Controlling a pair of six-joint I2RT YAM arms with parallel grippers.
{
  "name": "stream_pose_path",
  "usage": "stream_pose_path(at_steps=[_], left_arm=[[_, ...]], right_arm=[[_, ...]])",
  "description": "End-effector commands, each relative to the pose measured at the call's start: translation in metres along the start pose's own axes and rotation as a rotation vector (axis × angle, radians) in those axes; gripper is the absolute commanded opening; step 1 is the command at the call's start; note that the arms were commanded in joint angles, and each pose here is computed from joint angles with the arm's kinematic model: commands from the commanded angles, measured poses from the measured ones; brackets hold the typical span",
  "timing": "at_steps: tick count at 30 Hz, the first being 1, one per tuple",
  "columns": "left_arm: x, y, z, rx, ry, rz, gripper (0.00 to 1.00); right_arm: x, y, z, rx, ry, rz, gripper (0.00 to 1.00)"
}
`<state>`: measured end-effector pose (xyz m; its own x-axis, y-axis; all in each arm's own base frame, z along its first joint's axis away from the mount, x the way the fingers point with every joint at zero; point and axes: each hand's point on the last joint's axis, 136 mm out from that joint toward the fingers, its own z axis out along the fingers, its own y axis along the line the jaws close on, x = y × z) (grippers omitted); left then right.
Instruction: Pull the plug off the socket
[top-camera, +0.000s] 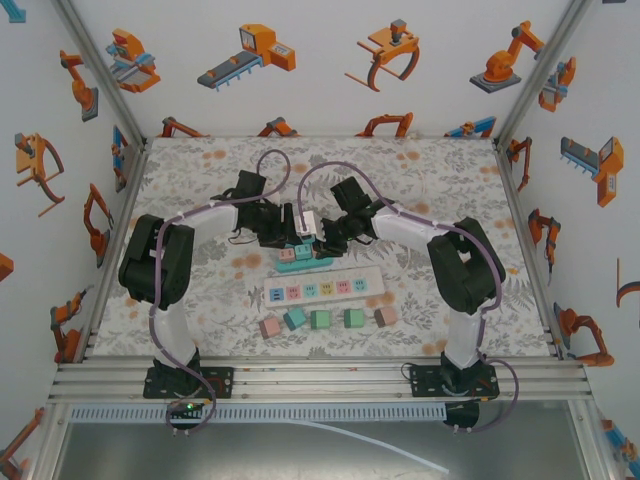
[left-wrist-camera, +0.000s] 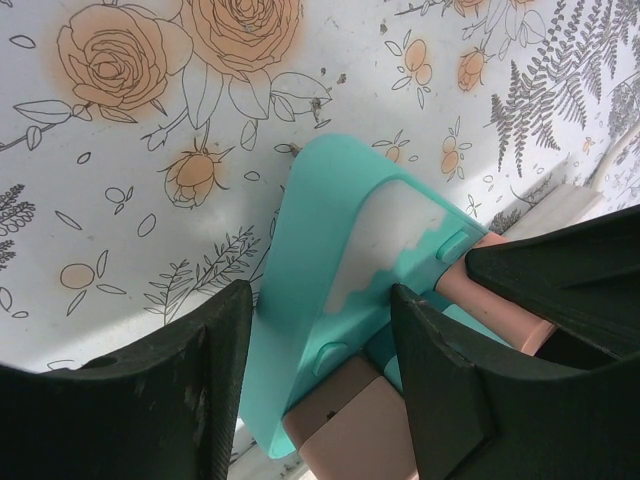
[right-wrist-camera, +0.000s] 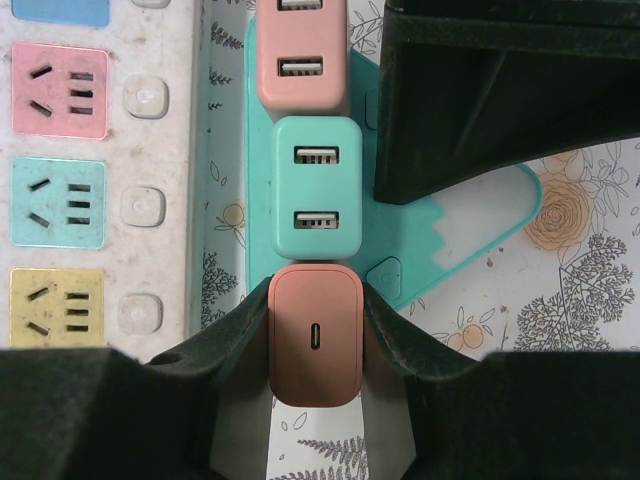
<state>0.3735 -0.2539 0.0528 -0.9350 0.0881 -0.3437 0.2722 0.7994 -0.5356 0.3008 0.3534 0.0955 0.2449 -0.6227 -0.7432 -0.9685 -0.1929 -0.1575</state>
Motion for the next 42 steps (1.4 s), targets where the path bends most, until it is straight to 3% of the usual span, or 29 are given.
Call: stream_pose_path(at_steps=[1,29,33,39,42], left_arm=[[0.04,0.048,0.019,-0.188,0.127,-0.012,0.54],[0.043,0.069,0.022,-0.286,0.136,-0.039,0.52],[0.039,0.039,0.022,-0.147,0.138,0.023,0.53],[0.023,-0.001,0.015,0.05,0.069,0.038,0.74],[0.02,-0.007,0.019,0.092,0.066,0.036,0.77]], right_arm=[[-0.042,-0.015,-0.015,0.03,-0.113,-0.051,0.27],[-0.078,-0.001,-0.057,0.121,-0.163,-0.13,0.18],[-0.06,0.0,-0.044,0.111,-0.134,-0.103,0.17],[-0.031,-0.008,-0.004,0.053,-0.1,-0.048,0.16],[-0.029,-0.009,0.008,0.03,-0.104,-0.045,0.16]])
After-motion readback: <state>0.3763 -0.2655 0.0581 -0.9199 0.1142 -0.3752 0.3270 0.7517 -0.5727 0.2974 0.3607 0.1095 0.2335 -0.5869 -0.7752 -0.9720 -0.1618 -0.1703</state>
